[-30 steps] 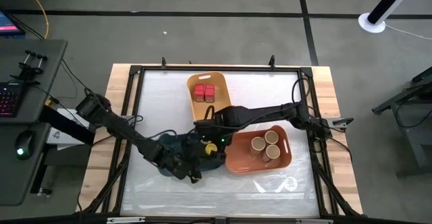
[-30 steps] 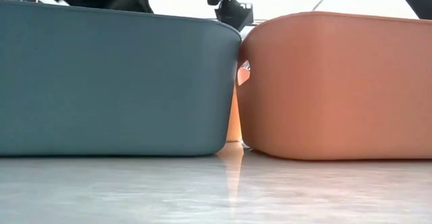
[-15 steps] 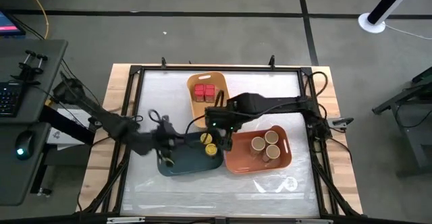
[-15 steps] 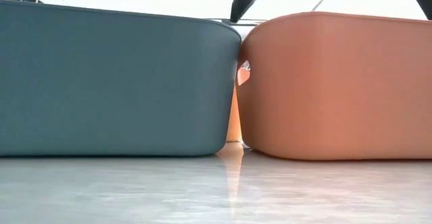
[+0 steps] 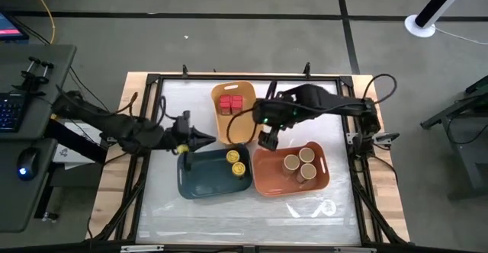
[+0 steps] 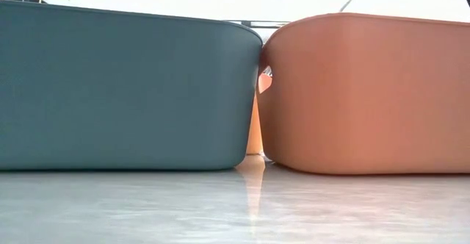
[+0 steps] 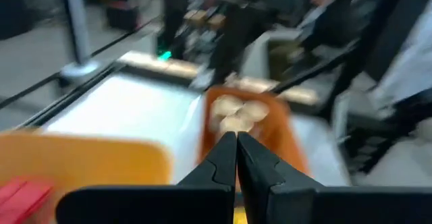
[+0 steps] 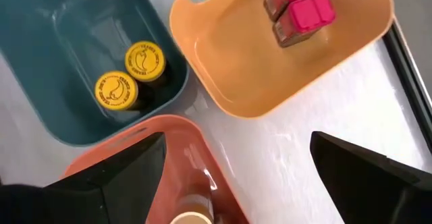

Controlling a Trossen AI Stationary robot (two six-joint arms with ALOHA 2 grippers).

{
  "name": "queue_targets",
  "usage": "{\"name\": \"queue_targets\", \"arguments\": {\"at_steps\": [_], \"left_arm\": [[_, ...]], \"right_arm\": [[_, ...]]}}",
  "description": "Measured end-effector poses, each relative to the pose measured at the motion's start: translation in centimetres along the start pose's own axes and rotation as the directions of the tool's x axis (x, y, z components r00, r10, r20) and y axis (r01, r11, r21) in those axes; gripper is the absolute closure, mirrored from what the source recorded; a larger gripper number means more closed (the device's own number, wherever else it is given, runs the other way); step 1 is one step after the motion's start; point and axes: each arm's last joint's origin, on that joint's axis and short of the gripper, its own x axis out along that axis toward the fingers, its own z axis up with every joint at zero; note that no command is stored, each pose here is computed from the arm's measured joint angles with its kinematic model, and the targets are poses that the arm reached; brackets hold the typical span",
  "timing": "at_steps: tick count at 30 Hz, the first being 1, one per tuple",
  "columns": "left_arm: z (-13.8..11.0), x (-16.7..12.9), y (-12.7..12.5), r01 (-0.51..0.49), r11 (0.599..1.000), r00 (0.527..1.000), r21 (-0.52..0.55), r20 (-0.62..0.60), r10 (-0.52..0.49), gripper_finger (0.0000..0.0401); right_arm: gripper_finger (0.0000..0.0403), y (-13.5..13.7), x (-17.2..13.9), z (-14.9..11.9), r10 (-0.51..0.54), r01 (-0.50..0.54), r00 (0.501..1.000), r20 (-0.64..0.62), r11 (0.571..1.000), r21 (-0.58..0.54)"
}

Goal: Sort spices by type
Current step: Return to Home Position

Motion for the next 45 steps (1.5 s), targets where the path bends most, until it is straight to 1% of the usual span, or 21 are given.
{"name": "queue_targets", "arguments": {"at_steps": [3,4,6,9,13,16,20,24,27,30,33,36,38,40,42,44,45], "left_arm": [[-1.3,1.7,1.3,0.141,0.989,0.985,-0.037,0.101,-0.137,0.0401],[-2.0,2.2,2.0,0.168,0.984,0.979,-0.055,0.124,-0.160,0.0401],[-3.8,2.6,3.5,0.141,0.984,0.984,-0.110,0.125,-0.127,0.0401],[-5.7,1.9,5.5,0.089,0.981,0.990,-0.171,0.121,-0.069,0.0401],[-7.4,-0.6,7.0,0.110,0.976,0.979,-0.186,0.187,-0.075,0.0401],[-9.7,-2.3,8.1,0.112,0.972,0.973,-0.209,0.223,-0.064,0.0401],[-12.7,-3.9,9.2,0.162,0.946,0.950,-0.282,0.305,-0.072,0.0401],[-15.0,-4.6,9.9,0.203,0.921,0.932,-0.333,0.354,-0.077,0.0401],[-15.7,-4.9,10.1,0.190,0.919,0.942,-0.346,0.328,-0.071,0.0401],[-15.9,-5.2,10.2,0.181,0.923,0.946,-0.339,0.317,-0.069,0.0401],[-15.9,-5.3,10.3,0.184,0.916,0.947,-0.355,0.314,-0.069,0.0401],[-16.2,-5.2,10.3,0.178,0.904,0.956,-0.389,0.285,-0.066,0.0401],[-16.5,-5.1,10.3,0.165,0.904,0.963,-0.394,0.260,-0.062,0.0401],[-16.6,-5.1,10.4,0.155,0.907,0.968,-0.392,0.243,-0.061,0.0401],[-16.7,-5.1,10.4,0.150,0.908,0.970,-0.391,0.234,-0.059,0.0401],[-16.8,-5.0,10.4,0.146,0.909,0.972,-0.390,0.226,-0.059,0.0401],[-16.8,-5.0,10.4,0.146,0.909,0.972,-0.390,0.225,-0.060,0.0401]], "right_arm": [[0.0039,-0.7,-1.2,-0.2,0.006,-0.008,1.000,0.028,0.999,0.040],[0.0039,-0.9,-1.6,-0.4,0.010,-0.012,0.999,0.037,0.998,0.057],[0.0039,-1.1,-2.5,-0.7,0.015,-0.020,0.998,0.058,0.997,0.079],[0.0039,-0.9,-4.2,-1.6,0.005,-0.016,0.994,0.108,0.995,0.103],[0.0039,-1.0,-6.5,-2.8,-0.019,-0.011,0.983,0.181,0.986,0.164],[0.0039,-1.4,-7.9,-3.5,-0.038,-0.013,0.973,0.228,0.976,0.220],[0.0039,-1.8,-9.3,-4.2,-0.039,-0.038,0.963,0.267,0.960,0.279],[0.0039,-1.7,-9.8,-4.7,-0.045,-0.055,0.957,0.288,0.942,0.330],[0.0039,-1.2,-9.9,-4.8,-0.035,-0.069,0.957,0.288,0.936,0.344],[0.0039,-1.0,-10.0,-5.0,-0.020,-0.081,0.958,0.285,0.938,0.338],[0.0039,-0.9,-10.2,-5.4,-0.002,-0.096,0.958,0.286,0.939,0.329],[0.0039,-1.8,-9.9,-7.4,-0.011,-0.080,0.971,0.237,0.924,0.373],[0.0041,-2.6,-9.1,-9.7,-0.021,-0.060,0.983,0.181,0.900,0.432],[0.0045,-3.3,-8.1,-12.1,-0.021,-0.067,0.985,0.174,0.873,0.484],[0.0047,-4.0,-7.0,-14.1,0.018,-0.141,0.971,0.237,0.847,0.512],[0.0048,-5.1,-5.7,-15.9,0.057,-0.249,0.932,0.357,0.819,0.518],[0.0048,-5.7,-5.0,-16.7,0.064,-0.294,0.904,0.423,0.810,0.507]]}}
